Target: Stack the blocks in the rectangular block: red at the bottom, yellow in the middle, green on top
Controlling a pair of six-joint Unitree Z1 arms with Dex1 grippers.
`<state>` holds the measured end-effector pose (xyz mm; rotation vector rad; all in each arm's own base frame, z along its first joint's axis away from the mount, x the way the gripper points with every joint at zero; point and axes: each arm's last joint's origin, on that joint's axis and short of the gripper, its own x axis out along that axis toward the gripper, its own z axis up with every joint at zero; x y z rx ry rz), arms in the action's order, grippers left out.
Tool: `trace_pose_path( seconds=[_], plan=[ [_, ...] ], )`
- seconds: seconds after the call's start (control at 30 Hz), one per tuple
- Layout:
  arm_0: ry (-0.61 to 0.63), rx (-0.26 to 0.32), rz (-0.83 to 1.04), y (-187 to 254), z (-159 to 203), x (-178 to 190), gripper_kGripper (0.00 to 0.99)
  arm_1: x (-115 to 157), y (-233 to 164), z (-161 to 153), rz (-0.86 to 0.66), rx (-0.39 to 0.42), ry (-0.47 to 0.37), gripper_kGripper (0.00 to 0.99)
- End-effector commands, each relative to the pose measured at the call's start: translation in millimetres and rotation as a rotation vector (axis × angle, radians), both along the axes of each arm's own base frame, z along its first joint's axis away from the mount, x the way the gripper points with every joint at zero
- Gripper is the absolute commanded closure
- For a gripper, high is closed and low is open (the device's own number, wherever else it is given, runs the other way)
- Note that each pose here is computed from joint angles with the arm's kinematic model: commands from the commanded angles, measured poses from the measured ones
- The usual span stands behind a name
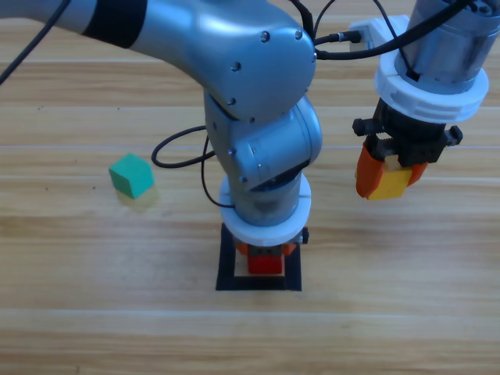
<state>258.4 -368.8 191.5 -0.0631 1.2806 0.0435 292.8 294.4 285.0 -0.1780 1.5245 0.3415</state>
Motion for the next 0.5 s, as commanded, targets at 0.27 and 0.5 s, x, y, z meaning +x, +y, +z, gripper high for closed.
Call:
trace_pose_path(
  seconds=[0.27,0.5],
  plan=[
    [0.033,0.072,-0.027,-6.2,-29.3,-9.8,0.743,-9.5,1.7,1.8,0.025,-0.010,-0.007,0.990],
    [0.038,0.082,-0.034,-2.9,-29.5,-11.9,0.743,-9.4,1.7,1.8,0.028,-0.011,-0.008,0.990]
  ],
)
